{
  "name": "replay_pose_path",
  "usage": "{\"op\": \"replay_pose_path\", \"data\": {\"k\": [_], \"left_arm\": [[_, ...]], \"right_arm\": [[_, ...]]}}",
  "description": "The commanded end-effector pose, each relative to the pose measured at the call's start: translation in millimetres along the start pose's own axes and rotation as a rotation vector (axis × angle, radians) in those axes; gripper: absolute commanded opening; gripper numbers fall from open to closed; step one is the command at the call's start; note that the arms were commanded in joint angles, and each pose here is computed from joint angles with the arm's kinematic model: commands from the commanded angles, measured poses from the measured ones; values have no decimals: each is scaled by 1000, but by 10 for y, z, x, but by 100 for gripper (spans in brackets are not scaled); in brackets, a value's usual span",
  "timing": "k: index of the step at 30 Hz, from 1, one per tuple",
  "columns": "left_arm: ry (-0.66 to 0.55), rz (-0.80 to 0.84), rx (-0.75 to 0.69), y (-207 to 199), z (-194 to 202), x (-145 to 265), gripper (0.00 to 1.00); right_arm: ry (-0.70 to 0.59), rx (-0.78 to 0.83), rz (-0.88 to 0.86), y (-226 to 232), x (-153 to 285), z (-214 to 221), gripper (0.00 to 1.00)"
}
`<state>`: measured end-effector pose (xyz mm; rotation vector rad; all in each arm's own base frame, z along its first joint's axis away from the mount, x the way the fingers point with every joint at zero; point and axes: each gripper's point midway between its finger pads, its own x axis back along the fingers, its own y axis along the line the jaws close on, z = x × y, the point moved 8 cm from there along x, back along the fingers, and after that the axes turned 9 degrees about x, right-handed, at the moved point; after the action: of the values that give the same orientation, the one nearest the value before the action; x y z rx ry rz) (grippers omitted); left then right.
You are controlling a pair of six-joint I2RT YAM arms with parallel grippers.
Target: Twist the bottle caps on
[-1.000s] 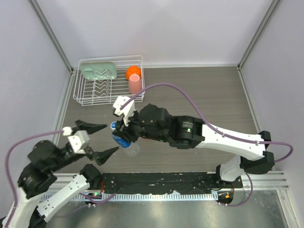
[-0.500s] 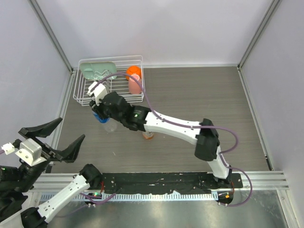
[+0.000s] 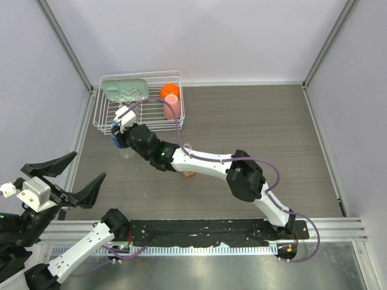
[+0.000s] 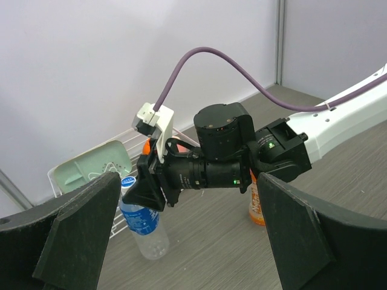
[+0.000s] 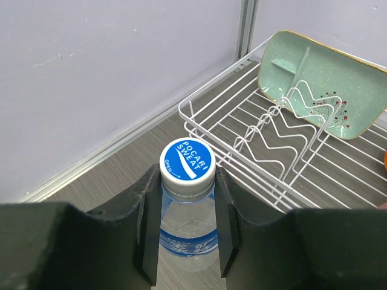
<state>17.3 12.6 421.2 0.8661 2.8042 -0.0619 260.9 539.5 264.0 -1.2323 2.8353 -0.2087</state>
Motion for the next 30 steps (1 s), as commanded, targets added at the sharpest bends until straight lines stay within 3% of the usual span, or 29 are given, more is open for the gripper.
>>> {"op": "replay_pose_path", "data": {"k": [1,11,22,26,30], "left_arm": [[2,-20,13,8,-12,-4,100],[8,7,44,-41,-9,-78,100],[5,-2,47,-44,-8,-105,100],[-2,-3,49,-44,-21,-108,100],[-8,-10,48,-40,-26,-120,100]], "right_arm": [[-89,-87,56,-48,-49,-95,1],[36,-67,24,51,-81,330,2],[77,-93,17,61,-89,469,5],[96,-91,11,52,-89,480,30],[106,-66,-21,66,-58,448,43]]}}
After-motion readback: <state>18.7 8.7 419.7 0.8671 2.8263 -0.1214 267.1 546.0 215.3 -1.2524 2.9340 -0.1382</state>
